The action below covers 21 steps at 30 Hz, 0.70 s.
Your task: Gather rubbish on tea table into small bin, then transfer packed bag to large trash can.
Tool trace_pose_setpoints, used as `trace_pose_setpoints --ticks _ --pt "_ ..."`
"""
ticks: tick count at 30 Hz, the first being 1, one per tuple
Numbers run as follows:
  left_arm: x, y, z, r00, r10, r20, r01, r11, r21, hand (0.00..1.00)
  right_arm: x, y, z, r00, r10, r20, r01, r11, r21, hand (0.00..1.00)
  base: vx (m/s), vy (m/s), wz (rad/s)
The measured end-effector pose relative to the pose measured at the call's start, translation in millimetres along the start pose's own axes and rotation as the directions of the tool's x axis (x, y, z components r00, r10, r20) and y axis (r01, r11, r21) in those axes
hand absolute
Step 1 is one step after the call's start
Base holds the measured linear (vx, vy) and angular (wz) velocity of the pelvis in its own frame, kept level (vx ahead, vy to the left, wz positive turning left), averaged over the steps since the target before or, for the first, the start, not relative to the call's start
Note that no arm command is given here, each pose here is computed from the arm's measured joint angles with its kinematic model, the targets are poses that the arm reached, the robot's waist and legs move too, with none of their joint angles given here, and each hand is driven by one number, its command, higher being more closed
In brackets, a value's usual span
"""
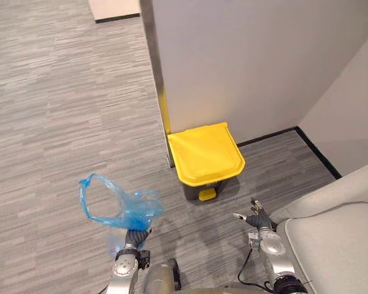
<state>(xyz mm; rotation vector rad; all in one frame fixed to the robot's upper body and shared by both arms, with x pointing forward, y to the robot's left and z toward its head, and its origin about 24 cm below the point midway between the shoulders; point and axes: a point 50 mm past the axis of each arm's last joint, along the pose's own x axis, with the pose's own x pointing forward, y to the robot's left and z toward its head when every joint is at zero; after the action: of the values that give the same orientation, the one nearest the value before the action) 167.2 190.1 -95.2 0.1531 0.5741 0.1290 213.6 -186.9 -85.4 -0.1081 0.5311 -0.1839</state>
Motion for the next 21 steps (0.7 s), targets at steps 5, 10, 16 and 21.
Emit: trace_pose_setpoints --ticks 5,10,16,21 --pt "1.6 -2.7 3.3 1.000 -0.005 0.011 0.005 1.000 0.008 1.00 -7.7 -3.3 -14.7 0.999 -0.002 -0.042 0.001 1.000 -0.027 0.00 0.23 -0.003 0.30" --pt "1.3 -7.8 -4.1 1.000 -0.014 -0.027 0.014 1.000 -0.018 1.00 -12.1 -16.3 -25.6 0.997 -0.030 -0.075 0.026 0.998 -0.050 0.00 0.26 -0.107 0.49" --pt "2.4 -21.6 -3.5 0.998 -0.053 -0.031 0.051 0.997 -0.050 1.00 -13.0 -28.8 -31.5 0.992 -0.076 -0.100 0.073 0.997 -0.033 0.00 0.15 -0.056 -0.03" --pt "4.1 -18.2 -6.1 0.998 -0.050 -0.043 0.048 0.998 -0.036 1.00 -17.9 -35.8 -42.6 0.985 -0.099 -0.143 0.098 0.995 -0.014 0.00 0.02 0.052 0.05"
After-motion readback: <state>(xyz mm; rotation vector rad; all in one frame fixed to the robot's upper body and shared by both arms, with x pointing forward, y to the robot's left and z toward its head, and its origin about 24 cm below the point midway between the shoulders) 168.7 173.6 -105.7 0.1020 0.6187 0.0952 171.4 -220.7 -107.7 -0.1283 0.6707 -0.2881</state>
